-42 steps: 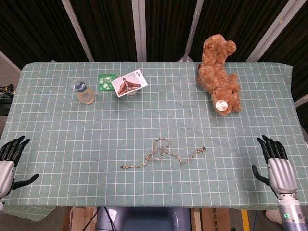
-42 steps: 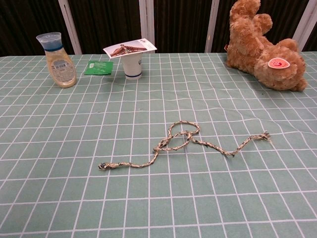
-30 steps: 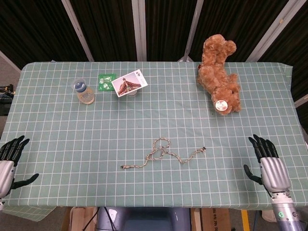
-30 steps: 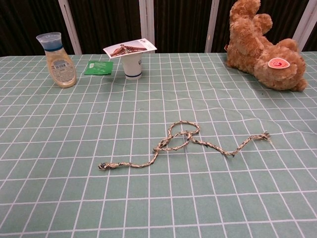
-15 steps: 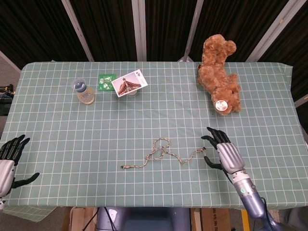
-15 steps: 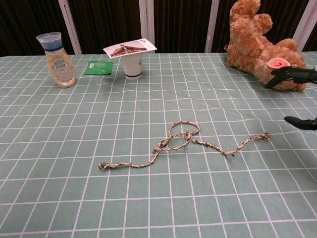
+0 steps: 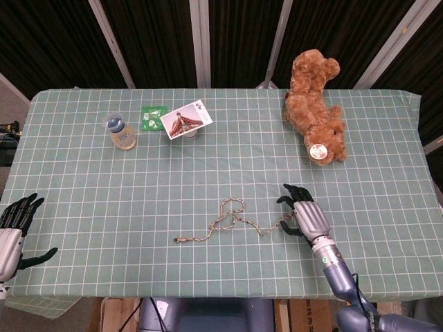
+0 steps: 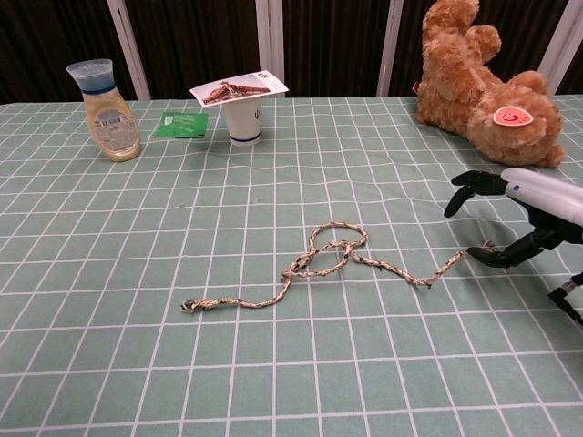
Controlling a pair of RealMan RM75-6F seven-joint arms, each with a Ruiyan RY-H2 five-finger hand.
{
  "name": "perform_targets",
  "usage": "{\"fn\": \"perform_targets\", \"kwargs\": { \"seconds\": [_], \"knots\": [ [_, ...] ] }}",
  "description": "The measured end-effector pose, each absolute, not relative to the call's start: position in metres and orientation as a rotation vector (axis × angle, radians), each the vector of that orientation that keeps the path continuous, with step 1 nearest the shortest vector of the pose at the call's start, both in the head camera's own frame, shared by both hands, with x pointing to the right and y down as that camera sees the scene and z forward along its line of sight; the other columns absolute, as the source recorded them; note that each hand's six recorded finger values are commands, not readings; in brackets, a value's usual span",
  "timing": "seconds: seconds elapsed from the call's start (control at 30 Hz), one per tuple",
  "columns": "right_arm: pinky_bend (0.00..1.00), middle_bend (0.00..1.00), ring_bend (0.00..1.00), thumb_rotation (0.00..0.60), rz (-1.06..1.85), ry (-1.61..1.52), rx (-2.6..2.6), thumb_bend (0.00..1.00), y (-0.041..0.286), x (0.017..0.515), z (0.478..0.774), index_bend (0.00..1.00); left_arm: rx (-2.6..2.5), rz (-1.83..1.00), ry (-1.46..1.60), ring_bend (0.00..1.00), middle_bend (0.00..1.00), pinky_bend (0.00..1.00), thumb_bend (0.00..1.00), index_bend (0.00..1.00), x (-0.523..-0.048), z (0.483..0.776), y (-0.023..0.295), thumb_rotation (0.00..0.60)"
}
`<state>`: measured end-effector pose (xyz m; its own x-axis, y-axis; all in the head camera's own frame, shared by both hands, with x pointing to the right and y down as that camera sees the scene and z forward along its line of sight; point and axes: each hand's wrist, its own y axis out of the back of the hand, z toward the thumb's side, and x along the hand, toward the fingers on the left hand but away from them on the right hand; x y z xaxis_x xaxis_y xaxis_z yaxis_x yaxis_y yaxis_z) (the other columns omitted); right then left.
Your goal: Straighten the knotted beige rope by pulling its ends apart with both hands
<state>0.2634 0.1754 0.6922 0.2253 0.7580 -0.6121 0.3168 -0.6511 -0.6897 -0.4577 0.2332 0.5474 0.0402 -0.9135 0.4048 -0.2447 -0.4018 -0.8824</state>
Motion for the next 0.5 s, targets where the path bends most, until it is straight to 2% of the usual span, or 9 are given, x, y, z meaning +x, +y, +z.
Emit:
{"fn": "perform_targets", "kwargs": {
  "seconds": [0.2, 0.5],
  "knots": [
    [0.0, 0.1, 0.0, 0.6, 1.433, -0.995, -2.065, 0.39, 0.174, 0.268, 0.696, 0.36, -1.711, -1.397, 1.178, 0.0, 0.0, 0.0, 0.14, 0.04, -0.458, 0.548, 0.233, 0.6],
    [0.0, 0.13, 0.0, 0.6, 1.452, -1.013, -2.054, 0.39, 0.175, 0.276, 0.697, 0.45, -1.716, -1.395, 1.184, 0.0, 0.0, 0.0, 0.14, 0.04, -0.457, 0.547, 0.233, 0.6]
  ]
}}
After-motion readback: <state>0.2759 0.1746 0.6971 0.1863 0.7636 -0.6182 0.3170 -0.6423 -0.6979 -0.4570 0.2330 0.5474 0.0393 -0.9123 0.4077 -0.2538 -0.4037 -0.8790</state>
